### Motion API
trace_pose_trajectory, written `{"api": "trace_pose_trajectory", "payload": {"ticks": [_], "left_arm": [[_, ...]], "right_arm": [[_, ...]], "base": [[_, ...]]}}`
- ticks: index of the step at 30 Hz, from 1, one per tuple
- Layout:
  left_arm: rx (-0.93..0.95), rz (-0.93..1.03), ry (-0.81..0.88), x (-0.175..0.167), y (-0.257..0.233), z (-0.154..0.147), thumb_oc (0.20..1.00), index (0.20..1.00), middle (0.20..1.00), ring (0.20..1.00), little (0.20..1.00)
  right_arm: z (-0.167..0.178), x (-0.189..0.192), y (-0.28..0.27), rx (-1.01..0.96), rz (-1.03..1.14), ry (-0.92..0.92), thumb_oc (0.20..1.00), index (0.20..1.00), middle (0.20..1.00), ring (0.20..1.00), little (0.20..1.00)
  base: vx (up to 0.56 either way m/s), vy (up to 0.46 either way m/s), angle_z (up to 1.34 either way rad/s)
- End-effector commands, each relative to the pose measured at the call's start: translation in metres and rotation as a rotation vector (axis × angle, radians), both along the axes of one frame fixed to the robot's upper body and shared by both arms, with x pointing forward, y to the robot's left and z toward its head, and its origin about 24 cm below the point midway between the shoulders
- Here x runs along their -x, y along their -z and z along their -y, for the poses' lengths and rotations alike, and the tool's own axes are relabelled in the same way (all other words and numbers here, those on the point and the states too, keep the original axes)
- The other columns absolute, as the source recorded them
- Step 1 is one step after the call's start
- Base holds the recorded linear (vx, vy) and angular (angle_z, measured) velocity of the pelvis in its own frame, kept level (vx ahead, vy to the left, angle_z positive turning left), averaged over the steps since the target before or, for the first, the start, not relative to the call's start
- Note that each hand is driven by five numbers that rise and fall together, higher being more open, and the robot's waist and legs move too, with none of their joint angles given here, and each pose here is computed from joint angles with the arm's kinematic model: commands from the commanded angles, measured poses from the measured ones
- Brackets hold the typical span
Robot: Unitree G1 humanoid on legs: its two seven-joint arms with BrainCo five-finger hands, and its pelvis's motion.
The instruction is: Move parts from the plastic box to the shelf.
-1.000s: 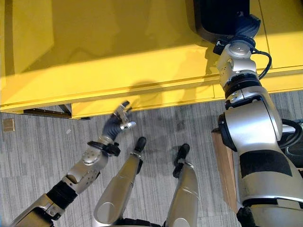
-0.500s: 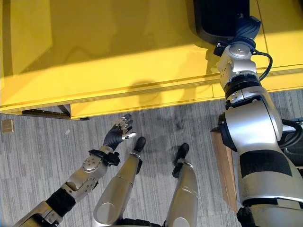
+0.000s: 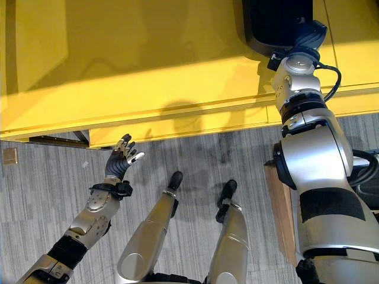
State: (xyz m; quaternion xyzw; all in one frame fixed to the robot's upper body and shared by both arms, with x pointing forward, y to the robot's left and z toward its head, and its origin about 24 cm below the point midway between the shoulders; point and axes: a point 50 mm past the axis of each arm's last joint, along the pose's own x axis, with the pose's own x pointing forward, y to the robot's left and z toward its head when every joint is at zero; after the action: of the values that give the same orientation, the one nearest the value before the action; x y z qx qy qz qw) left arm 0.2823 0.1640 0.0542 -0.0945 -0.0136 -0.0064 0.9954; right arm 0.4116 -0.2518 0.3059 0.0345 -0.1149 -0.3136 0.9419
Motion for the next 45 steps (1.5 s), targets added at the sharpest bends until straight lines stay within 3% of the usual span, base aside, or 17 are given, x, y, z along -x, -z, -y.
{"api": "trace_pose_trajectory", "payload": {"ticks": [1,27,45], "left_arm": [[0.024,0.069,0.008,0.004,-0.009,0.001,1.000,1.000,1.000,1.000,1.000],[0.014,0.080,0.038,0.006,-0.009,0.005,1.000,1.000,1.000,1.000,1.000],[0.018,0.074,0.046,0.007,-0.009,0.004,1.000,1.000,1.000,1.000,1.000]], "right_arm": [[0.004,0.006,-0.019,0.014,0.114,0.007,0.200,0.200,0.200,0.200,0.200],[-0.014,0.006,-0.042,0.286,0.107,0.004,0.200,0.200,0.200,0.200,0.200],[-0.028,0.006,-0.053,0.182,0.163,-0.039,0.200,0.200,0.200,0.200,0.200]], "base": [[0.00,0.000,0.00],[0.00,0.000,0.00],[0.00,0.000,0.00]]}}
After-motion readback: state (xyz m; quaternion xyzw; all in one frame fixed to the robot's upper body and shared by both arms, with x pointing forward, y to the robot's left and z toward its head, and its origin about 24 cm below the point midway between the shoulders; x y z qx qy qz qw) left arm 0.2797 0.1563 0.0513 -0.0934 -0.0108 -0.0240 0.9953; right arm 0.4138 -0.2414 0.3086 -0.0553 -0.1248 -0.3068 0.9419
